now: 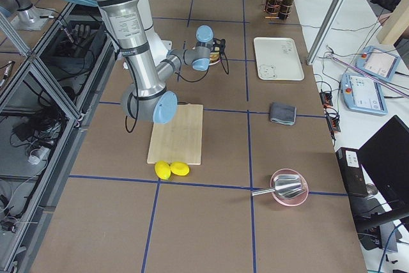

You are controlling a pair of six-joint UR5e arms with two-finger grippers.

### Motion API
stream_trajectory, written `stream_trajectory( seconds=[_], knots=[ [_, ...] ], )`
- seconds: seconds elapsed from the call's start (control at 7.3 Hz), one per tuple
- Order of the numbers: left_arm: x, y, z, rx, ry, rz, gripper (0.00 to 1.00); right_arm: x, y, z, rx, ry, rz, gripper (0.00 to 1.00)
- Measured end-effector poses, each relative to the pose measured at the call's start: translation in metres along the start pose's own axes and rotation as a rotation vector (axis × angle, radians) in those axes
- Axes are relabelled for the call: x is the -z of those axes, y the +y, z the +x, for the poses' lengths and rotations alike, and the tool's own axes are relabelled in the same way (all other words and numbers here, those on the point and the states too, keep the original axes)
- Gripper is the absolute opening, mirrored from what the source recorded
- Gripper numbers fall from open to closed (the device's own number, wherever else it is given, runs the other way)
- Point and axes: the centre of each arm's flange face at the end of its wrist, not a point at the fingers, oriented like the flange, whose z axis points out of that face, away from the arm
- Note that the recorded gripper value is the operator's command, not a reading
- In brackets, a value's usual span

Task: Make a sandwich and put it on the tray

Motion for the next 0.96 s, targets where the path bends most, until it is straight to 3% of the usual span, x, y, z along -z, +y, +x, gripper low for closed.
stream_trajectory(
  seconds=[0.27,0.41,0.68,0.96],
  knots=[
    [-0.039,-0.035,0.045,0.137,0.022,-0.023,1.0,0.022,-0.006,-0.005,-0.002,-0.013,0.011,1.0],
    [-0.073,-0.054,0.084,0.195,0.03,-0.037,1.0,0.049,-0.017,-0.005,-0.02,0.002,0.023,1.0],
    [-0.156,-0.08,0.19,0.287,0.063,-0.077,0.89,0.12,-0.055,0.025,-0.085,0.05,0.035,1.0],
    [-0.24,-0.08,0.299,0.35,0.075,-0.122,0.81,0.174,-0.086,0.088,-0.131,0.111,0.092,1.0]
  ],
)
